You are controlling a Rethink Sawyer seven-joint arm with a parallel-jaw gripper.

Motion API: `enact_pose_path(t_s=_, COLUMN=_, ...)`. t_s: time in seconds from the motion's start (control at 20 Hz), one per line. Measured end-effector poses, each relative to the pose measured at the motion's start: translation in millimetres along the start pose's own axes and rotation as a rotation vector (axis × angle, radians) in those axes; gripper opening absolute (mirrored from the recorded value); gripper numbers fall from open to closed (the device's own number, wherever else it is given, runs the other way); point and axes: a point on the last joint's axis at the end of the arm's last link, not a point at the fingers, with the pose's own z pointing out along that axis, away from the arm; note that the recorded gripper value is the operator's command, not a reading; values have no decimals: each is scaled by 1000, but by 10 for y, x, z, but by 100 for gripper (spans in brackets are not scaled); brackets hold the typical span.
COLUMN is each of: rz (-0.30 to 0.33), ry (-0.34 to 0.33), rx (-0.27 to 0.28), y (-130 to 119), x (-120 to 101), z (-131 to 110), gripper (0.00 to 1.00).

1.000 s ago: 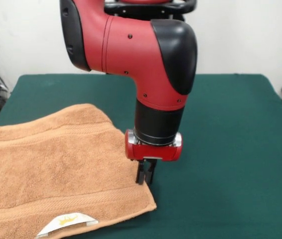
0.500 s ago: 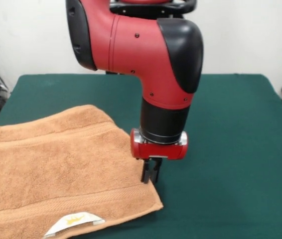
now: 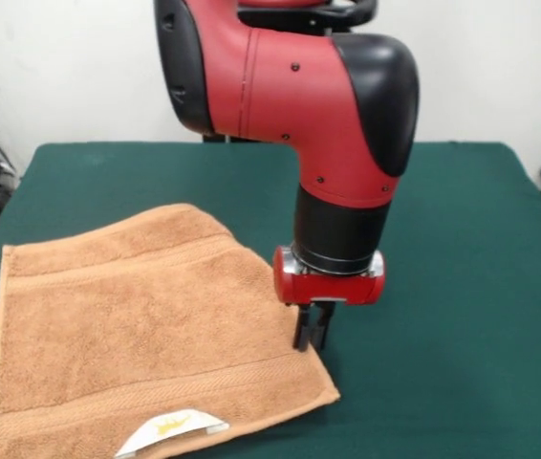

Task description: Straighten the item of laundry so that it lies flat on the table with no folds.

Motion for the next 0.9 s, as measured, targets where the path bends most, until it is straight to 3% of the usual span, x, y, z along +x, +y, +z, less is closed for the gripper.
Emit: enact_pose_path(t_s=0.9, rz=-7, ry=-10, rx=0, y=54, x=-14, z=-169, gripper=0)
